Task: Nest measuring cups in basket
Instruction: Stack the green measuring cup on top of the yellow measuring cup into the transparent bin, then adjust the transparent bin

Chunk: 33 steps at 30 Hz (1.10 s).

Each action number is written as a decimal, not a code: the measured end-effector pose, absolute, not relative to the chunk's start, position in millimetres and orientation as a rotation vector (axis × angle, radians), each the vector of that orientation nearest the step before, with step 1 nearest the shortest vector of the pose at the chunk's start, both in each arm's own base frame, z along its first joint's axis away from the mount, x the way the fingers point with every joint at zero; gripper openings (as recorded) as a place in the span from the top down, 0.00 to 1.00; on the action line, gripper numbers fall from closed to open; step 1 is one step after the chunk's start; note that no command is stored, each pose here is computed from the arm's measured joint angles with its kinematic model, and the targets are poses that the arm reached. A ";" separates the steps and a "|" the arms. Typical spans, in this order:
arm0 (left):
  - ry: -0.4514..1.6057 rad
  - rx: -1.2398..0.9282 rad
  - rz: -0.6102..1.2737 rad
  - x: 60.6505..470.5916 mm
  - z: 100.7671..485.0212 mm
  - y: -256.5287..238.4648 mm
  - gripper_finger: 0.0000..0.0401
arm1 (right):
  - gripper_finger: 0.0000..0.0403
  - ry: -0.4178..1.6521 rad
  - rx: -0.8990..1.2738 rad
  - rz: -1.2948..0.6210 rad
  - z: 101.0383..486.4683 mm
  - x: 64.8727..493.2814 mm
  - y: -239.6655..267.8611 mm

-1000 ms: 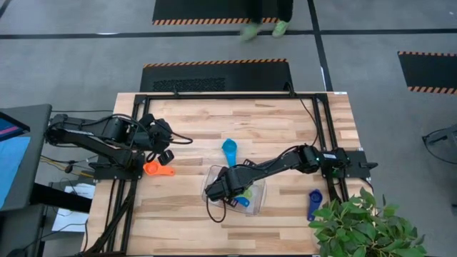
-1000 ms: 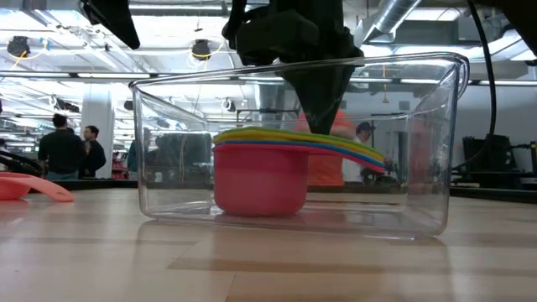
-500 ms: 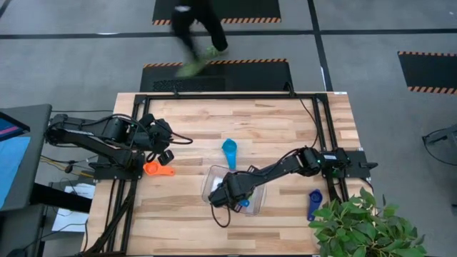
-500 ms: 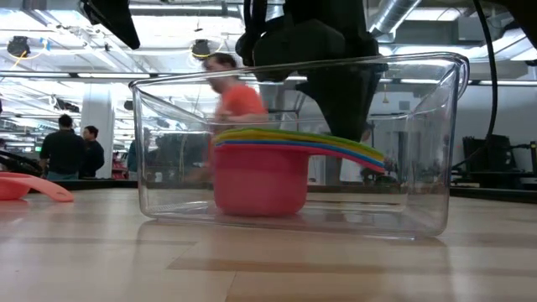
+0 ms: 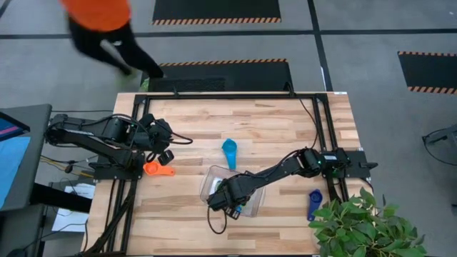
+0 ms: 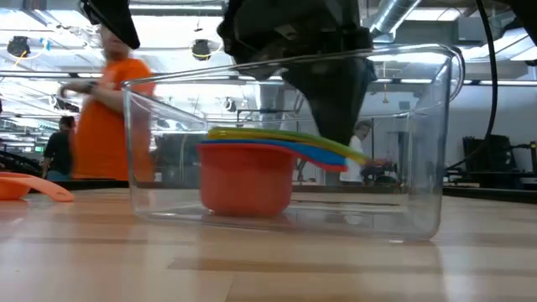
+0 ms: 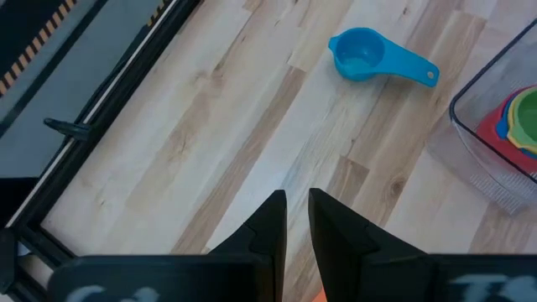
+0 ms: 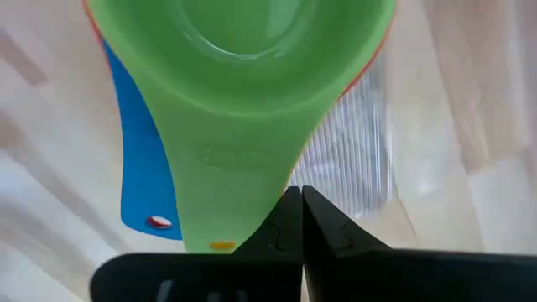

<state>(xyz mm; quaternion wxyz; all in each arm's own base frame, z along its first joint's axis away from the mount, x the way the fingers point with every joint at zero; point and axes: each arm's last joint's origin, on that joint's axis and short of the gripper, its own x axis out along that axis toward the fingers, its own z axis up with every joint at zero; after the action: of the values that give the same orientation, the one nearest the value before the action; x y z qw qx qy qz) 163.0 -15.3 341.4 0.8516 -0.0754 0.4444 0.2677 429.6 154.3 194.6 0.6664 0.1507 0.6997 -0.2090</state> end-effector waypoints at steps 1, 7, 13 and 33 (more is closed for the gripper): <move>0.936 -0.159 0.564 163.1 341.4 -15.3 0.89 | 0.97 1.569 0.339 -0.457 194.5 430.9 154.7; 0.937 -0.165 0.561 163.1 341.3 -15.5 0.89 | 0.95 1.507 0.353 -0.398 194.6 436.7 161.5; 0.937 -0.165 0.561 163.1 341.4 -15.5 0.89 | 0.96 1.494 0.392 -0.444 194.6 434.6 167.0; 0.964 -0.216 0.507 163.2 340.5 -18.1 0.89 | 0.97 1.495 0.398 -0.603 231.3 401.7 192.2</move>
<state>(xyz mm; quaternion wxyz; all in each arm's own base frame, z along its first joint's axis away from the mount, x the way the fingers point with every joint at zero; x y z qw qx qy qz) 163.2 -18.1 340.5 0.8498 -0.1026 0.4576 0.2406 401.7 192.2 231.3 0.6748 0.1768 0.6646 -0.2679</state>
